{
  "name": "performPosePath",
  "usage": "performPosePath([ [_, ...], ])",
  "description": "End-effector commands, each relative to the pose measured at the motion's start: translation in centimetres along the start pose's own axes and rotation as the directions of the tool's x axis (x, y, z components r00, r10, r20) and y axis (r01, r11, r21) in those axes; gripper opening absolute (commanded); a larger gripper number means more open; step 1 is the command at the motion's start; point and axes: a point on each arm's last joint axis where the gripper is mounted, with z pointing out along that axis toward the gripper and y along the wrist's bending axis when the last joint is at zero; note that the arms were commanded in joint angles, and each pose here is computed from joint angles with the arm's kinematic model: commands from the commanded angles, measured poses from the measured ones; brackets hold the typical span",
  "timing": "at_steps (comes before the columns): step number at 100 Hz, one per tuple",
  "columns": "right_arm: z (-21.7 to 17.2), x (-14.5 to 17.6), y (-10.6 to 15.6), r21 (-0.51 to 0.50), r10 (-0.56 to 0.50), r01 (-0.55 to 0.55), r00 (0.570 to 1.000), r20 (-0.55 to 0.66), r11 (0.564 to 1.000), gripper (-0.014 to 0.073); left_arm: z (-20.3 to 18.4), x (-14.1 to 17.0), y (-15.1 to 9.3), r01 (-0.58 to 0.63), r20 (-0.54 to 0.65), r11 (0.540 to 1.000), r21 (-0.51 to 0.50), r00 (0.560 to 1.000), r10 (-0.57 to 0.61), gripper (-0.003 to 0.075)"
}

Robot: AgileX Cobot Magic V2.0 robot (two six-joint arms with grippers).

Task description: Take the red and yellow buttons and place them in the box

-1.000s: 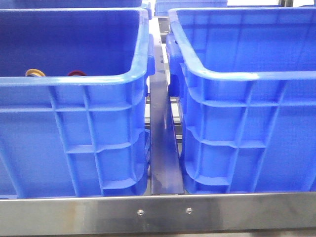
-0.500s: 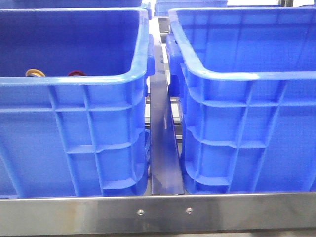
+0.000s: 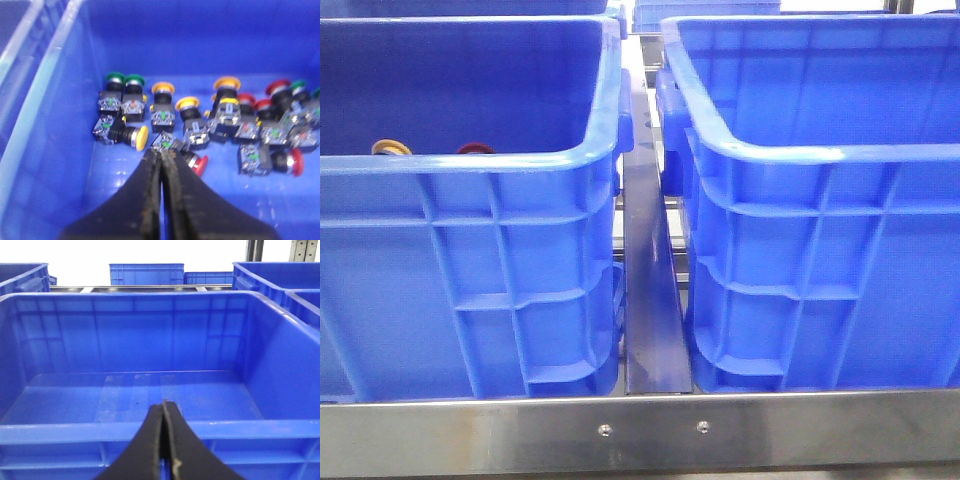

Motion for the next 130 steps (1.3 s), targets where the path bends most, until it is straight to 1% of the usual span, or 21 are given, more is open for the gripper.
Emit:
performPosePath([
  [1, -0.2, -0.6, 0.1, -0.007, -0.013, 0.014, 0.996, 0.089, 1.000, -0.0069, 1.0, -2.7, 0.0, -0.018, 0.025, 1.000, 0.007, 1.000, 0.018, 0.0067],
  [8, -0.2, -0.6, 0.1, -0.007, -0.013, 0.014, 0.996, 0.089, 1.000, -0.0069, 2.1, -3.6, -0.1, -0.009, -0.011, 1.000, 0.015, 1.000, 0.009, 0.0193],
  [13, -0.2, -0.6, 0.1, -0.007, -0.013, 0.014, 0.996, 0.089, 1.000, -0.0069, 2.9, -4.1, -0.1, -0.004, -0.034, 1.000, 0.018, 0.999, 0.004, 0.0316],
  [15, -0.2, -0.6, 0.1, -0.007, -0.013, 0.014, 0.996, 0.089, 1.000, -0.0069, 3.3, -4.4, -0.1, -0.004, -0.041, 1.000, 0.018, 0.999, 0.005, 0.0347],
  [20, -0.2, -0.6, 0.1, -0.007, -0.013, 0.014, 0.996, 0.089, 1.000, -0.0069, 4.1, -4.8, -0.2, -0.002, -0.065, 1.000, 0.024, 0.998, 0.003, 0.0461],
  [23, -0.2, -0.6, 0.1, -0.007, -0.013, 0.014, 0.996, 0.089, 1.000, -0.0069, 4.6, -5.2, -0.3, -0.004, -0.078, 1.000, 0.030, 0.997, 0.006, 0.0503],
  [27, -0.2, -0.6, 0.1, -0.007, -0.013, 0.014, 0.996, 0.089, 1.000, -0.0069, 5.0, -5.5, -0.5, -0.002, -0.095, 0.999, 0.044, 0.995, 0.006, 0.0537],
  [39, -0.2, -0.6, 0.1, -0.007, -0.013, 0.014, 0.996, 0.089, 1.000, -0.0069, 6.9, -6.6, -1.7, 0.000, -0.172, 0.995, 0.102, 0.985, 0.017, 0.0535],
  [46, -0.2, -0.6, 0.1, -0.007, -0.013, 0.014, 0.996, 0.089, 1.000, -0.0069, 8.0, -7.1, -2.6, -0.014, -0.224, 0.990, 0.138, 0.974, 0.045, 0.0535],
  [55, -0.2, -0.6, 0.1, -0.007, -0.013, 0.014, 0.996, 0.089, 1.000, -0.0069, 9.4, -7.7, -3.7, -0.031, -0.296, 0.984, 0.177, 0.952, 0.083, 0.0535],
  [68, -0.2, -0.6, 0.1, -0.007, -0.013, 0.014, 0.996, 0.089, 1.000, -0.0069, 12.1, -8.6, -5.0, -0.042, -0.400, 0.976, 0.212, 0.908, 0.126, 0.0535],
  [81, -0.2, -0.6, 0.1, -0.007, -0.013, 0.014, 0.996, 0.089, 1.000, -0.0069, 14.7, -9.3, -5.6, -0.025, -0.473, 0.978, 0.207, 0.872, 0.122, 0.0535],
  [93, -0.2, -0.6, 0.1, -0.007, -0.013, 0.014, 0.996, 0.089, 1.000, -0.0069, 17.4, -9.2, -6.1, -0.020, -0.536, 0.978, 0.206, 0.834, 0.130, 0.0535],
  [109, -0.2, -0.6, 0.1, -0.007, -0.013, 0.014, 0.996, 0.089, 1.000, -0.0069, 20.0, -9.0, -6.7, -0.004, -0.569, 0.979, 0.204, 0.813, 0.122, 0.0535],
  [130, -0.2, -0.6, 0.1, -0.007, -0.013, 0.014, 0.996, 0.089, 1.000, -0.0069, 23.4, -8.1, -7.3, 0.018, -0.616, 0.980, 0.197, 0.780, 0.109, 0.0535],
])
